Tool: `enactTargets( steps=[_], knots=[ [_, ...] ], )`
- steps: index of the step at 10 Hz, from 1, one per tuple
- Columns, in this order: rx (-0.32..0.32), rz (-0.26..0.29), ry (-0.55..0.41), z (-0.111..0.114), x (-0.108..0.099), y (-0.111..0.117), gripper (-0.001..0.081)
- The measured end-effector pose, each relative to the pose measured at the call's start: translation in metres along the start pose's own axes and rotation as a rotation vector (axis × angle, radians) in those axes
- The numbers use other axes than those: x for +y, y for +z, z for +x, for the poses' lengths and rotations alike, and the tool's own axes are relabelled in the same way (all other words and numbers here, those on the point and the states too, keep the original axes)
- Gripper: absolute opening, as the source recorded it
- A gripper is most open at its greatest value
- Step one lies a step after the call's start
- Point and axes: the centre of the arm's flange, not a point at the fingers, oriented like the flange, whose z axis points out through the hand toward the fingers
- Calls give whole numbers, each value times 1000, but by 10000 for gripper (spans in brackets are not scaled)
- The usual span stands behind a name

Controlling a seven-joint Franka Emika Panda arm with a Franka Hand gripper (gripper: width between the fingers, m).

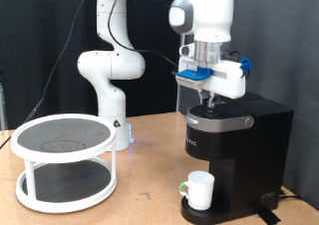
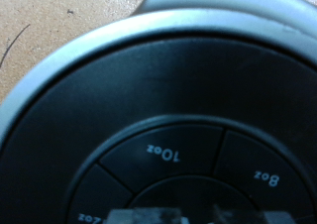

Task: Make a cup of coffee with the keurig machine

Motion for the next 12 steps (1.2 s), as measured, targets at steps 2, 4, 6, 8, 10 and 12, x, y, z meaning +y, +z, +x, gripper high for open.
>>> enactTargets(
  steps=[2, 4, 6, 8, 10, 12],
  knots=[
    [6, -14, -8, -3, 2, 7, 0],
    [8, -22, -11, -4, 3, 11, 0],
    [9, -24, -10, -4, 3, 11, 0],
    [18, -46, -8, -4, 2, 11, 0],
    [47, -106, -22, -3, -1, 11, 0],
    [58, -145, -23, -4, -7, 12, 0]
  ],
)
